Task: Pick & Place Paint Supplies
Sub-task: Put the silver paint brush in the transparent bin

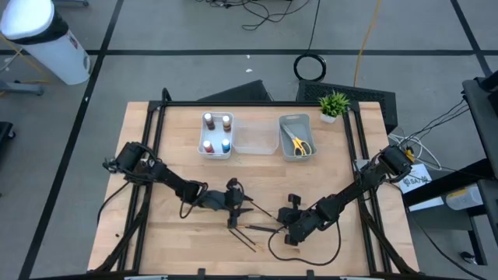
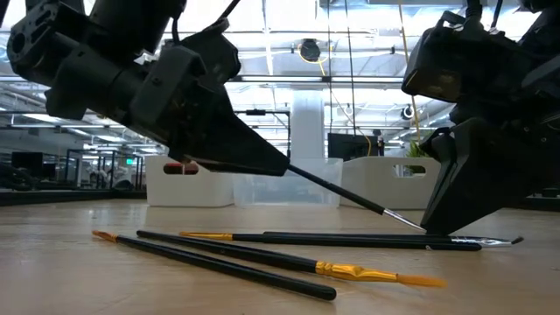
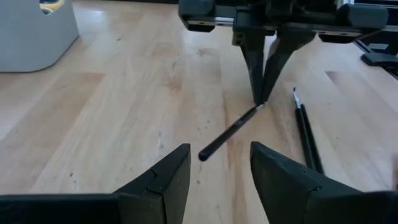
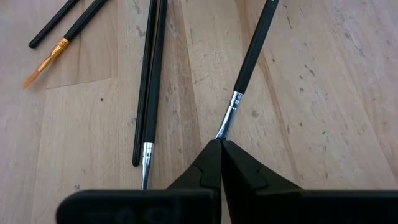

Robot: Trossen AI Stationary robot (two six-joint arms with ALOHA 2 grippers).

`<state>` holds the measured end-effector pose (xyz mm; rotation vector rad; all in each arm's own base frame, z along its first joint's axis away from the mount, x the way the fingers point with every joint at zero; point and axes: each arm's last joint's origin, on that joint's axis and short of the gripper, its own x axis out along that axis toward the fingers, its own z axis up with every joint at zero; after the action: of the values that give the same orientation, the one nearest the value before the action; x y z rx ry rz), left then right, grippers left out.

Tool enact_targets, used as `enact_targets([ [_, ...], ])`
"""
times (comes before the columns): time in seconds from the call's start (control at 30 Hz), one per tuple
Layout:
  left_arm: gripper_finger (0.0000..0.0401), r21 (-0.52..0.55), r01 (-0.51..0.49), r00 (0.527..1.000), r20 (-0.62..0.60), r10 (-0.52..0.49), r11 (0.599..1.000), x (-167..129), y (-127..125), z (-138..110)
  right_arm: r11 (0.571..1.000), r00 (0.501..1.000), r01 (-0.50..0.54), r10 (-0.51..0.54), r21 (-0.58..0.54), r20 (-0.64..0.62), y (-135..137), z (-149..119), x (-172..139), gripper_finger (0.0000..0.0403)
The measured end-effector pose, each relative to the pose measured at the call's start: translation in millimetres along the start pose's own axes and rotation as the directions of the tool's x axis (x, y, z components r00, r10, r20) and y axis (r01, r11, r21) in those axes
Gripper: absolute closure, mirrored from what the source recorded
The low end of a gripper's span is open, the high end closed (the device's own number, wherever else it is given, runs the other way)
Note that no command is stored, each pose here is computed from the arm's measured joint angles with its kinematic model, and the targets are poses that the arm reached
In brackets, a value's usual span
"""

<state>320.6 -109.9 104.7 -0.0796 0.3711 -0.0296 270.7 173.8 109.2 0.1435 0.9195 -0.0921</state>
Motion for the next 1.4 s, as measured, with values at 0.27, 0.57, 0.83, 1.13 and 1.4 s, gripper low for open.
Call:
enact_targets([
  [0.27, 0.0227, -0.001, 0.025, 1.0, -0.005, -0.025, 1.0, 0.2, -0.1, 0.0, 1.0, 1.0, 0.0, 0.0, 0.0, 0.0, 0.0, 0.0, 0.0, 0.0403],
  [0.57, 0.0227, -0.009, 0.008, 1.0, -0.003, -0.008, 1.0, 1.8, 5.9, 1.2, 1.0, 1.0, 0.0, 0.0, 0.0, 0.0, 0.0, 0.0, 0.0, 0.0403],
  [0.83, 0.0249, -0.028, 0.053, 0.998, -0.012, -0.054, 0.998, 2.9, 8.9, 1.9, 1.0, 1.0, 0.001, -0.001, 0.001, 0.0, -0.3, 0.2, 0.1, 0.0403],
  [1.13, 0.0371, -0.038, 0.12, 0.993, -0.001, -0.12, 0.992, 4.6, 14.0, 5.3, 1.0, 1.0, 0.001, -0.001, 0.001, 0.0, -0.3, 0.2, 0.1, 0.0403],
  [1.4, 0.039, -0.04, 0.165, 0.986, 0.037, -0.164, 0.985, 4.8, 14.3, 9.9, 1.0, 1.0, 0.0, 0.0, 0.001, 0.0, -0.3, 0.2, 0.1, 0.0403],
])
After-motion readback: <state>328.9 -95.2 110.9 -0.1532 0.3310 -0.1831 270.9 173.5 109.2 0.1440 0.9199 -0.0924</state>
